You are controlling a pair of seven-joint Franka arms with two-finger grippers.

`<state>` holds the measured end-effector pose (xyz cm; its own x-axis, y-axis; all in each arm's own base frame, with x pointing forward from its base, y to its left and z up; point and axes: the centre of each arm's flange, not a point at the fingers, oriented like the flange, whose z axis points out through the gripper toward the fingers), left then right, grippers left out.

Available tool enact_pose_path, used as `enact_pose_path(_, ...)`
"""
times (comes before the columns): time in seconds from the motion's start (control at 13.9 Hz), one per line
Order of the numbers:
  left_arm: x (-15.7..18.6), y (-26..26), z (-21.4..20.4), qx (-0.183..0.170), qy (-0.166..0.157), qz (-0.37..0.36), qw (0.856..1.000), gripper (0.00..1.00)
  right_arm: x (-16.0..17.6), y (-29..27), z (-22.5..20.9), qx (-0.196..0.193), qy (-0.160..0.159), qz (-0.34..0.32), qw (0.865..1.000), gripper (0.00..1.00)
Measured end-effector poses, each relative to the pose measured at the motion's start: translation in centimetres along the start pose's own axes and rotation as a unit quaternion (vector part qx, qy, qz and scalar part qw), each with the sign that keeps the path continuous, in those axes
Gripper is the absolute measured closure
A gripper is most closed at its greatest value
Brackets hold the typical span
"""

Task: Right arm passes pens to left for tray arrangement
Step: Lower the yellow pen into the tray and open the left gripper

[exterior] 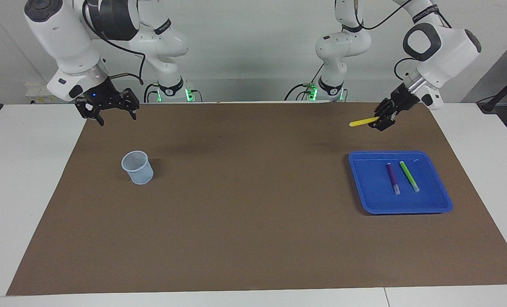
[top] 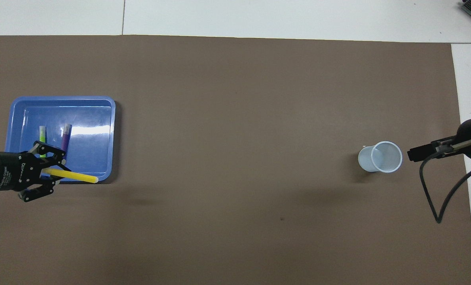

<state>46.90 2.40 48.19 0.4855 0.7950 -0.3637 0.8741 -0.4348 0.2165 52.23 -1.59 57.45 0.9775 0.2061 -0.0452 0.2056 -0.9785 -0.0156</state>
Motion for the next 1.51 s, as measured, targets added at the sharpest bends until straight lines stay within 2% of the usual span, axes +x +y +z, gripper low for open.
enact_pose_path(0.57,2.1,-0.8,2.5,0.061,0.014,0.101,0.993,0.91,-0.2,-0.1,-0.6,-0.001,0.006,0.0,1.0,0.0)
enact_pose_path(0.86,3.0,-0.9,3.5,0.079,0.014,0.129,0.988,0.91,-0.7,-0.2,-1.7,-0.004,0.017,-0.001,1.0,0.0)
enact_pose_path(1.51,5.2,0.0,5.2,0.119,0.036,0.192,0.974,0.91,-0.7,-0.2,-1.8,-0.004,0.017,-0.001,1.0,0.0)
